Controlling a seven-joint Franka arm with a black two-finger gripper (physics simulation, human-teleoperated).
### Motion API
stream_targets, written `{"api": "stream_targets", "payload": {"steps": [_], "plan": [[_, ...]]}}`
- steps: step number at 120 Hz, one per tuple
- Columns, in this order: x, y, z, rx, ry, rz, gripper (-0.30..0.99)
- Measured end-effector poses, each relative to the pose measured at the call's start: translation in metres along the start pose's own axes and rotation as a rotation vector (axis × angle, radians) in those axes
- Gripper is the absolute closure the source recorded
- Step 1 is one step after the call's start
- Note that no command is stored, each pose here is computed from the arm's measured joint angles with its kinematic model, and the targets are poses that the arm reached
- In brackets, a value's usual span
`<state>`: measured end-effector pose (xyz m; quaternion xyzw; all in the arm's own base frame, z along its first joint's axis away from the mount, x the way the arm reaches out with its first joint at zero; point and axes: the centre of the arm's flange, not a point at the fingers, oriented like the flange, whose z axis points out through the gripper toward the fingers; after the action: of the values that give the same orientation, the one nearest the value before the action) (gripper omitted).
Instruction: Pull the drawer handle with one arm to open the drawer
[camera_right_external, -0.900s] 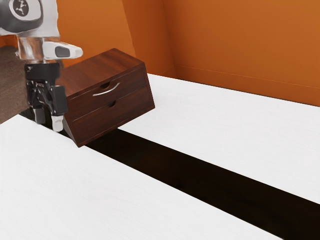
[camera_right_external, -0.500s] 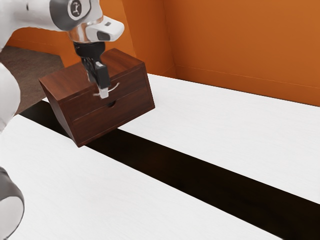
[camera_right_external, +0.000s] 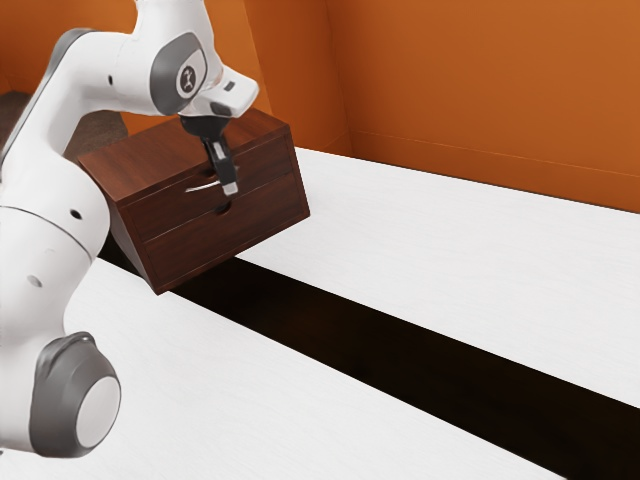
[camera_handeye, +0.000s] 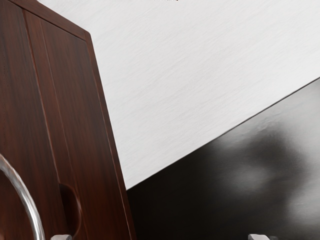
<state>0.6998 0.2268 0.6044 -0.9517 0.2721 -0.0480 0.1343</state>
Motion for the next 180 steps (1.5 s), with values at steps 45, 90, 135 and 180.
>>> {"api": "stream_targets", "payload": {"steps": [45,90,135,180], "plan": [[-0.007,-0.019,0.023,0.047,-0.002,0.017,0.54],[-0.013,-0.032,0.045,0.077,-0.019,-0.011,0.56],[0.009,-0.001,0.048,0.020,-0.029,0.006,0.77],[0.034,0.058,0.029,-0.019,-0.085,0.062,0.73]]}}
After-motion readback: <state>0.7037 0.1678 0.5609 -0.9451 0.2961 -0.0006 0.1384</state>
